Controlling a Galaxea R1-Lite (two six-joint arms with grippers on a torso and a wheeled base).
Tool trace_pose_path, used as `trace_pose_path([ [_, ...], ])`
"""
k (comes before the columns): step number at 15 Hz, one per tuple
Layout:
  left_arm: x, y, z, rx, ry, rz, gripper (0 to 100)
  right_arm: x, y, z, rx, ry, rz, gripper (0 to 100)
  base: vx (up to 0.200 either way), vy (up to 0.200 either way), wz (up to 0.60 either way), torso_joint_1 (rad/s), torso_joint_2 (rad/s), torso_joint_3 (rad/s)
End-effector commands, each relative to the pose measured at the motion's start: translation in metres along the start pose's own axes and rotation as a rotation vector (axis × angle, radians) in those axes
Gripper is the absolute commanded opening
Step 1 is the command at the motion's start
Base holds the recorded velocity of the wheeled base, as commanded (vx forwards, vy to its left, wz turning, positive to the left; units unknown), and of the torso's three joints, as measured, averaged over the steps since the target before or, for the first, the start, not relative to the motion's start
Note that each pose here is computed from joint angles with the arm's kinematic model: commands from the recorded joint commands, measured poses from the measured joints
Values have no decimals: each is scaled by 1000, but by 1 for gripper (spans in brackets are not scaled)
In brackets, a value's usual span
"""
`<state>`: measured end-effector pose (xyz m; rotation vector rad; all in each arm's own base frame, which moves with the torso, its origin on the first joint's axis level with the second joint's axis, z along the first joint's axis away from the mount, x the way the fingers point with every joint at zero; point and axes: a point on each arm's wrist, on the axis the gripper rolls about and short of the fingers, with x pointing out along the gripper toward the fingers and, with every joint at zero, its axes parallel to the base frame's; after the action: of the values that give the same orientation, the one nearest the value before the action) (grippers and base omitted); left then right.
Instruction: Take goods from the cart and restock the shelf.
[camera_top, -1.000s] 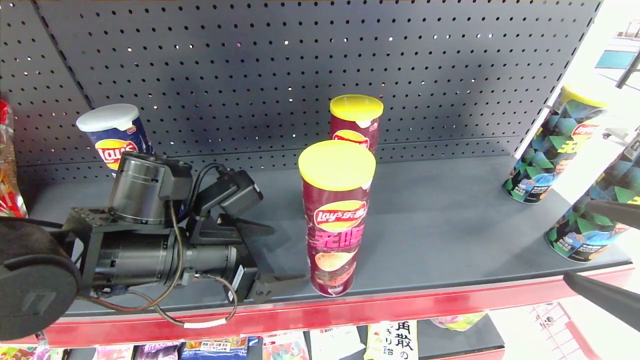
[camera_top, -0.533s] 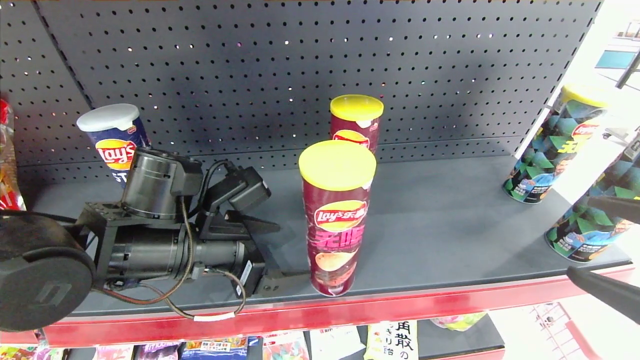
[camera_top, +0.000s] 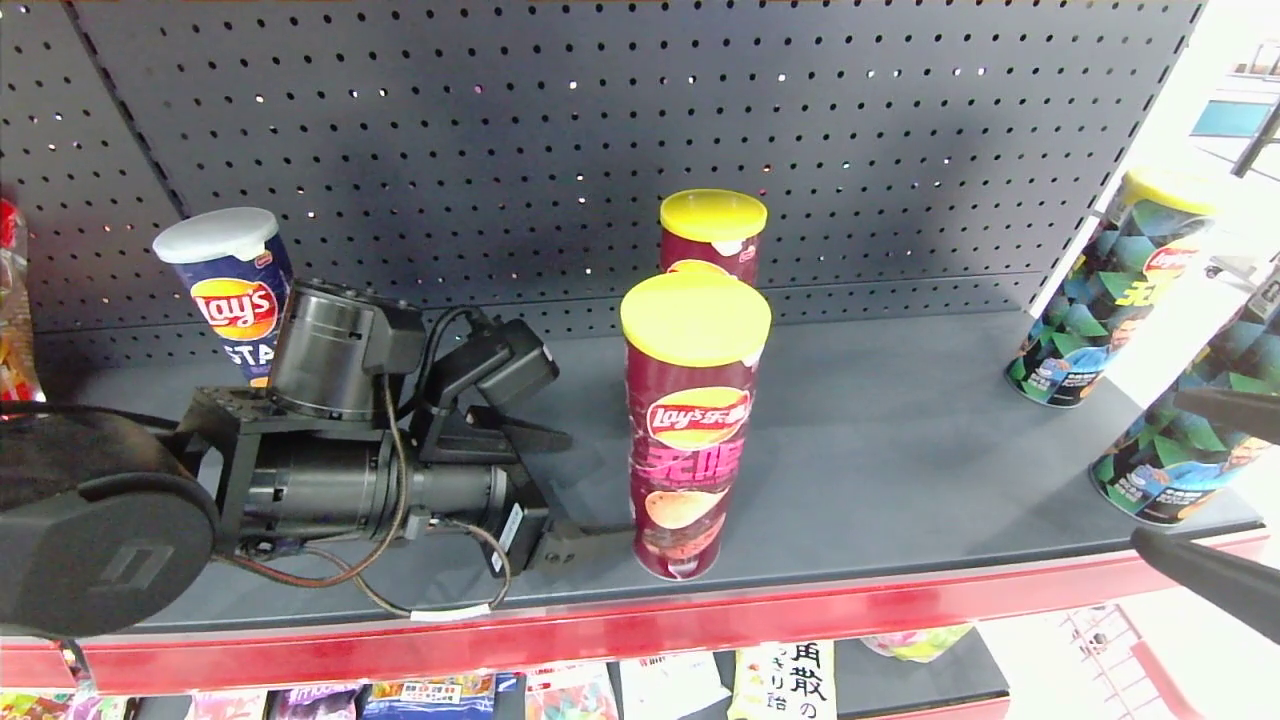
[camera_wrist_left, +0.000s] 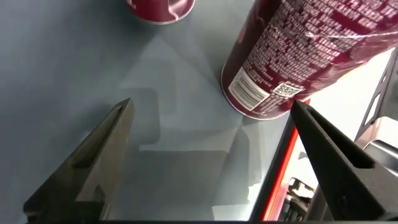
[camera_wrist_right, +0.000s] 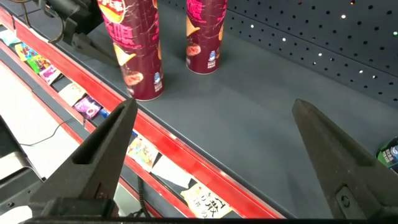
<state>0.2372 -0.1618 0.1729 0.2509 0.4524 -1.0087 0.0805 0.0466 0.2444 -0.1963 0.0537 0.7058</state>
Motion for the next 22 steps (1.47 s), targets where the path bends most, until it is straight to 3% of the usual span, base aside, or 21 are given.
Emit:
trace_pose_path([
  [1,3,0,0,1,4,-6,100,0,0,0,0,2,1,100,0,0,0,0,0,0],
  [16,8,-1,4,8,-1,-12,100,1,0,-2,1,7,2,100,0,0,0,0,0,0],
  [17,-3,-2,6,12,-17,21,100,0,1,-4,2,13,2,100,0,0,0,0,0,0],
  [20,-65,3,9,2,-101,248,100,-6,1,-21,14,50,-49,100,0,0,0,0,0,0],
  [21,-71,3,8,0,-107,269,100,-7,1,-22,16,53,-62,100,0,0,0,0,0,0],
  [22,-123,-12,-3,-13,-144,406,100,-18,0,-27,16,42,-137,100,0,0,0,0,0,0],
])
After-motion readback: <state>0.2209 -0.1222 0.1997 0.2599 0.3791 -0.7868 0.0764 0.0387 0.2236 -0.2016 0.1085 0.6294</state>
